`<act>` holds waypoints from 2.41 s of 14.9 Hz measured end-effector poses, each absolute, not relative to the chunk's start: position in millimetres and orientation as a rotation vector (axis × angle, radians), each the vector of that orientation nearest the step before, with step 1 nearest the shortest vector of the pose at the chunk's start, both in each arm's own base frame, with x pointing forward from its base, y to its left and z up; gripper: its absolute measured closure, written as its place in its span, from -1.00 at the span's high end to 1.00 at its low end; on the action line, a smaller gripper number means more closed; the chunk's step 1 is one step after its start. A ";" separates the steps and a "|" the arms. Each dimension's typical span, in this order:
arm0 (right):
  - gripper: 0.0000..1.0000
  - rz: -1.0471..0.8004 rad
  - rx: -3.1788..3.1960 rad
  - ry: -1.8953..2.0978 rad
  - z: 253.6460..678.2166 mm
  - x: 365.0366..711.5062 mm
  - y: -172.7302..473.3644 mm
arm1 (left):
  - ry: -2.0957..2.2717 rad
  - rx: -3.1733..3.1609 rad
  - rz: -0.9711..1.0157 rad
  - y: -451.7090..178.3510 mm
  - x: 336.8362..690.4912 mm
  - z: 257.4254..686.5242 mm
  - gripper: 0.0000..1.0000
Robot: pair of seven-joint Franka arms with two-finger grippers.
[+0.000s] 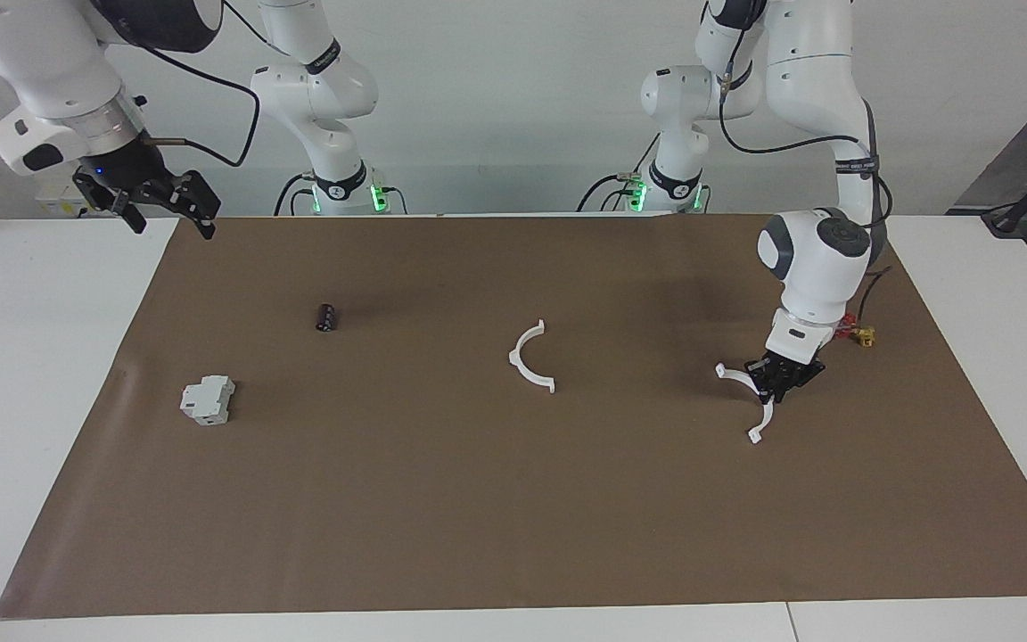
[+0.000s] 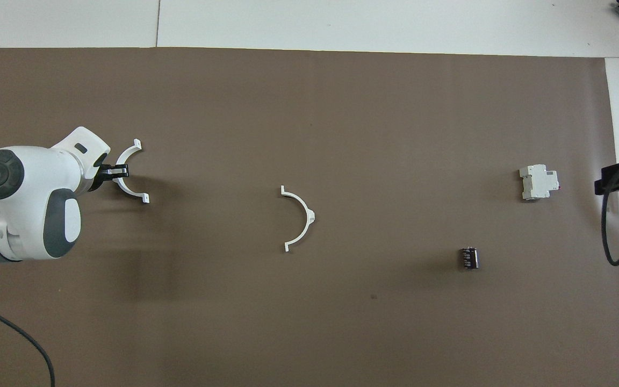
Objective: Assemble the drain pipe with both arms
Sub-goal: 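Carry the second half-ring with the left gripper onto the placed half-ring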
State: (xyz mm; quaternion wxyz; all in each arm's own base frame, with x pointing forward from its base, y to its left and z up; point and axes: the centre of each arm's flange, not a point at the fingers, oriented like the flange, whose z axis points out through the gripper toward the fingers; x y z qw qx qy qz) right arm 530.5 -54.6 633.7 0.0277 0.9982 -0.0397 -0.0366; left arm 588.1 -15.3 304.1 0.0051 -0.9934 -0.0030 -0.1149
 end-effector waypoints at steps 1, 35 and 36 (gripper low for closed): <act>1.00 -0.114 3.075 -0.104 635.0 530.5 -50.7 | 0.018 -3.112 -0.363 -23.4 588.7 305.4 -0.59; 1.00 -0.137 3.085 -0.075 627.4 532.9 -45.9 | 0.060 -3.194 -0.203 -309.6 473.0 312.5 -0.59; 1.00 -0.137 3.085 -0.075 627.4 532.9 -45.9 | 0.060 -3.194 -0.206 -309.5 473.2 312.8 -0.59</act>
